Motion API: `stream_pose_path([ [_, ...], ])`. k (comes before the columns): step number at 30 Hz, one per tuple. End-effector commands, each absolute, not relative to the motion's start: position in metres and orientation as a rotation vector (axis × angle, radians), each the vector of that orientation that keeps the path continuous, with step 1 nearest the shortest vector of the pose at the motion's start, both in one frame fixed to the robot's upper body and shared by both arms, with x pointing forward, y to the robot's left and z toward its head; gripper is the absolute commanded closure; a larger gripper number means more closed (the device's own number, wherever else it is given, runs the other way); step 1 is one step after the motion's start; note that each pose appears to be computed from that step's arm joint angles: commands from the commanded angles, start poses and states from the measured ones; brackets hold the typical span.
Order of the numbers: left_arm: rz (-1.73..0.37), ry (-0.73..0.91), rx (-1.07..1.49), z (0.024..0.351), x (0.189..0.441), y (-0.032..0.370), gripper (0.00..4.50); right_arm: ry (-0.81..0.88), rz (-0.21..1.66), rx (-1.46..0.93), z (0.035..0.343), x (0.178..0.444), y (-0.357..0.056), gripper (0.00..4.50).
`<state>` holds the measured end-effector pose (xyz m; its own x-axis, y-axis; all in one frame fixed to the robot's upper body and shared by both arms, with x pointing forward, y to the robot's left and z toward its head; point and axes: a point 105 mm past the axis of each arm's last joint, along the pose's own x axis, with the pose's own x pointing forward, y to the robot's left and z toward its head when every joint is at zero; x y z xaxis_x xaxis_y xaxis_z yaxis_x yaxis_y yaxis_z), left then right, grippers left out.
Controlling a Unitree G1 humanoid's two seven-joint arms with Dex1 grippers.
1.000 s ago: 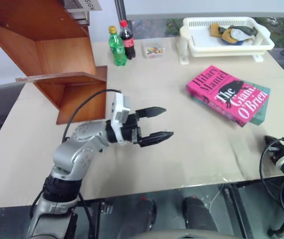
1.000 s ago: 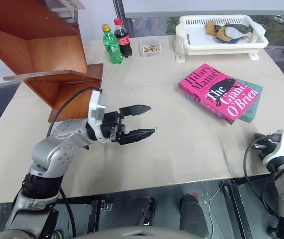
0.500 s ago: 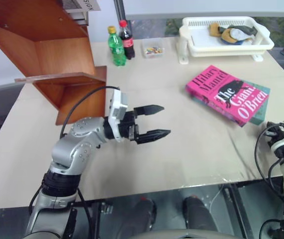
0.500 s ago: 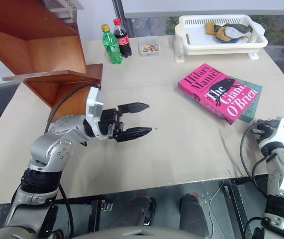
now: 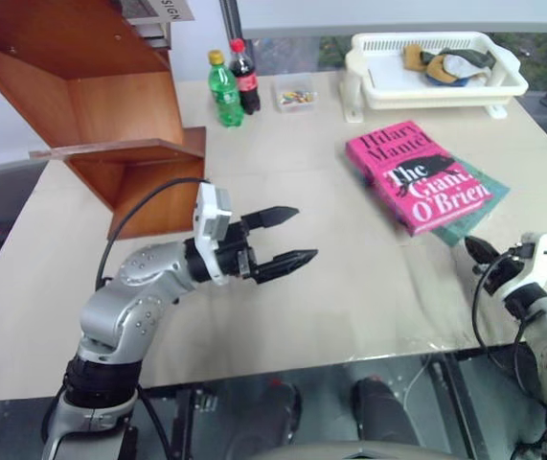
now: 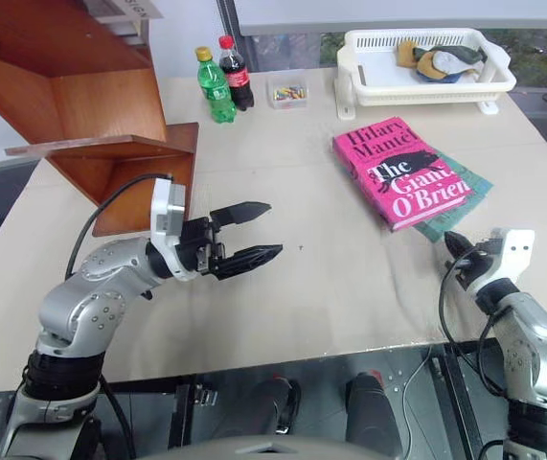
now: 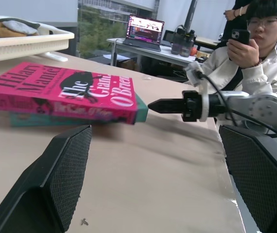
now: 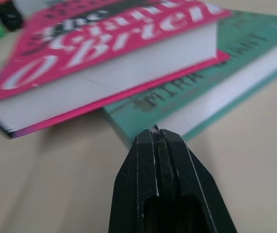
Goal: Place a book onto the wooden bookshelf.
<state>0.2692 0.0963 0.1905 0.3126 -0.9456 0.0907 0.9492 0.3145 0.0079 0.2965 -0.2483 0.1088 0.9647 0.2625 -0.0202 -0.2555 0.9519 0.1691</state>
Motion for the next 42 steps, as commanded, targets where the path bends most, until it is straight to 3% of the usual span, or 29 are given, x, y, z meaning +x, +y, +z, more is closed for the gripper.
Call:
stream_pose_path([
  [1,-1.253,-0.116,-0.052,0.203,0.272,0.093,0.0,0.015,0.35,0.155,0.12,0.289,-0.227,4.48],
  [4,-1.244,-0.078,-0.081,0.201,0.277,0.091,0.0,0.022,0.372,0.148,0.119,0.284,-0.218,4.48],
  [9,-1.146,0.123,-0.192,0.174,0.305,0.077,0.0,0.059,0.379,0.058,0.115,0.268,-0.213,4.48],
  [12,-1.124,0.239,-0.376,0.165,0.321,0.055,0.0,0.065,0.404,-0.015,0.12,0.255,-0.209,3.62],
  [19,-1.067,0.468,-0.7,0.146,0.362,-0.001,0.0,-0.008,0.422,-0.231,0.151,0.227,-0.185,0.32],
  [20,-1.061,0.49,-0.725,0.145,0.366,-0.01,0.0,-0.017,0.415,-0.236,0.154,0.225,-0.182,0.2],
  [29,-0.996,0.603,-0.923,0.142,0.382,-0.086,0.0,-0.091,0.314,-0.319,0.18,0.223,-0.176,0.2],
  [38,-1.014,0.604,-0.997,0.147,0.379,-0.104,0.0,-0.088,0.251,-0.344,0.184,0.223,-0.181,0.2],
  [42,-1.018,0.6,-1.007,0.147,0.378,-0.108,1.57,-0.081,0.24,-0.347,0.182,0.223,-0.184,0.09],
])
